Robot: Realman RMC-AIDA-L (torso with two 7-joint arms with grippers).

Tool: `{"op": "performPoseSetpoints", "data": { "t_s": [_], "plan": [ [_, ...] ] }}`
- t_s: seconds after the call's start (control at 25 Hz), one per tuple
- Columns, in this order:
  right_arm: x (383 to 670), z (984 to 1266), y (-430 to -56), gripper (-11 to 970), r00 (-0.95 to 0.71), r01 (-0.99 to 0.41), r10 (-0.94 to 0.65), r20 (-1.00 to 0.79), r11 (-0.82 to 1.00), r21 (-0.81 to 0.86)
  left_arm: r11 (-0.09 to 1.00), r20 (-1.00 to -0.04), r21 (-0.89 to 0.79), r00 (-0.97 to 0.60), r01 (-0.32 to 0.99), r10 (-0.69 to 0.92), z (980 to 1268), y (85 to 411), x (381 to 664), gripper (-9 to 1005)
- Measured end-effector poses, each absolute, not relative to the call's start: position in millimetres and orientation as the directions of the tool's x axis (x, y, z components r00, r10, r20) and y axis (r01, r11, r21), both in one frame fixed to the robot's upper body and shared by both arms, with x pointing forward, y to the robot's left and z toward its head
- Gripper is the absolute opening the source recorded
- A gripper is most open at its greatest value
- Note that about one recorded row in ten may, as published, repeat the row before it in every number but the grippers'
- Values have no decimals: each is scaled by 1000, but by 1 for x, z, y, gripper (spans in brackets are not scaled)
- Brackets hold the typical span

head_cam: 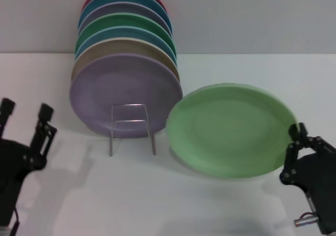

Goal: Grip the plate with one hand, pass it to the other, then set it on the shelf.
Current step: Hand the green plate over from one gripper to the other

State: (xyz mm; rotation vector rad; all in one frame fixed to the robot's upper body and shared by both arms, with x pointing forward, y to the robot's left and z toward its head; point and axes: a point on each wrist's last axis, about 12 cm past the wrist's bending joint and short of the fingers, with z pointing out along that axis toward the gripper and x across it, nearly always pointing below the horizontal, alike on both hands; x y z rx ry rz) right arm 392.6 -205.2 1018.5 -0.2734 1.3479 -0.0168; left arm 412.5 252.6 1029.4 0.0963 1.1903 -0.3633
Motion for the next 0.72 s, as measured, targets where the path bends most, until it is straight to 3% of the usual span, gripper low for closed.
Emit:
{"op": "performPoseSetpoints", "data": {
  "t_s": [0.24,0.72],
  "plan": [
    [383,1024,-190,19,247,-147,-184,-951,963,-225,897,-944,-91,250,433,-216,1021,240,397,724],
    [378,1034,-168,19,245,-143,-211,-946,957,-251,878,-965,-55,201,475,-170,1014,231,394,725]
  ]
}}
